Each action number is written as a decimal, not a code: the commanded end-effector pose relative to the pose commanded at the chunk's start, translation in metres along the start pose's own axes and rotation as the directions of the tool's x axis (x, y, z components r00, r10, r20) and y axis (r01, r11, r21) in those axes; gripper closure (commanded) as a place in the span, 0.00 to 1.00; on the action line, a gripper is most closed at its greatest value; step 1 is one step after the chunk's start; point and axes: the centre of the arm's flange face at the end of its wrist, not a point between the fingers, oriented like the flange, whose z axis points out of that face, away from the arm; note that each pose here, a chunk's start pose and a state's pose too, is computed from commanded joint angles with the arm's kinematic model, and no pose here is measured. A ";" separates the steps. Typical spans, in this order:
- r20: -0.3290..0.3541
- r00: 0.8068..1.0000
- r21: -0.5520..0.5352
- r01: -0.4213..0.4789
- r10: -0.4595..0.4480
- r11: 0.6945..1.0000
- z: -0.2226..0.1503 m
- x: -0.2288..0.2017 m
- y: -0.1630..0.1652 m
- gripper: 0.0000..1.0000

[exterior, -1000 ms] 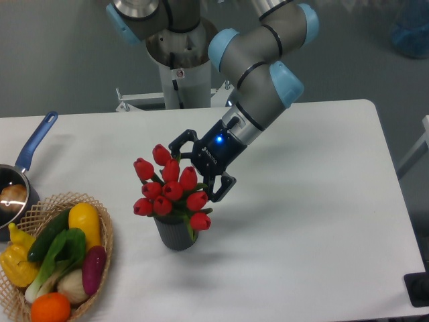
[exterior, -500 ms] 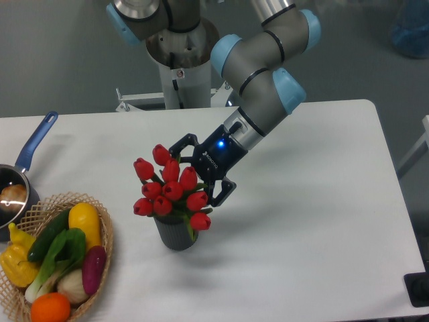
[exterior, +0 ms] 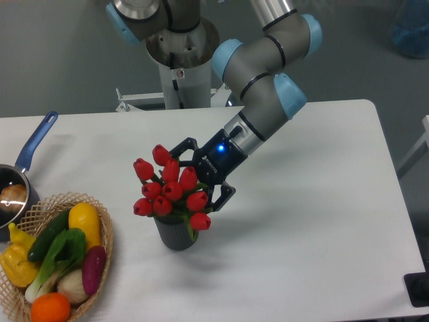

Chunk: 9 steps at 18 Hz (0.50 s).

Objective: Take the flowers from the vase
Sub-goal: 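Lower the open gripper around the tulip stems above the vase rim, then close the gripper on the tulip stems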

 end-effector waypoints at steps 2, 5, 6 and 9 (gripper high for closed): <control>-0.005 1.000 0.000 -0.004 0.004 1.000 0.003 0.001 0.000 0.00; -0.007 1.000 -0.001 -0.002 0.002 1.000 0.004 0.001 0.001 0.00; -0.008 1.000 -0.001 0.000 0.000 1.000 0.004 0.001 0.002 0.00; -0.007 1.000 0.006 -0.001 0.001 1.000 0.003 0.001 0.002 0.00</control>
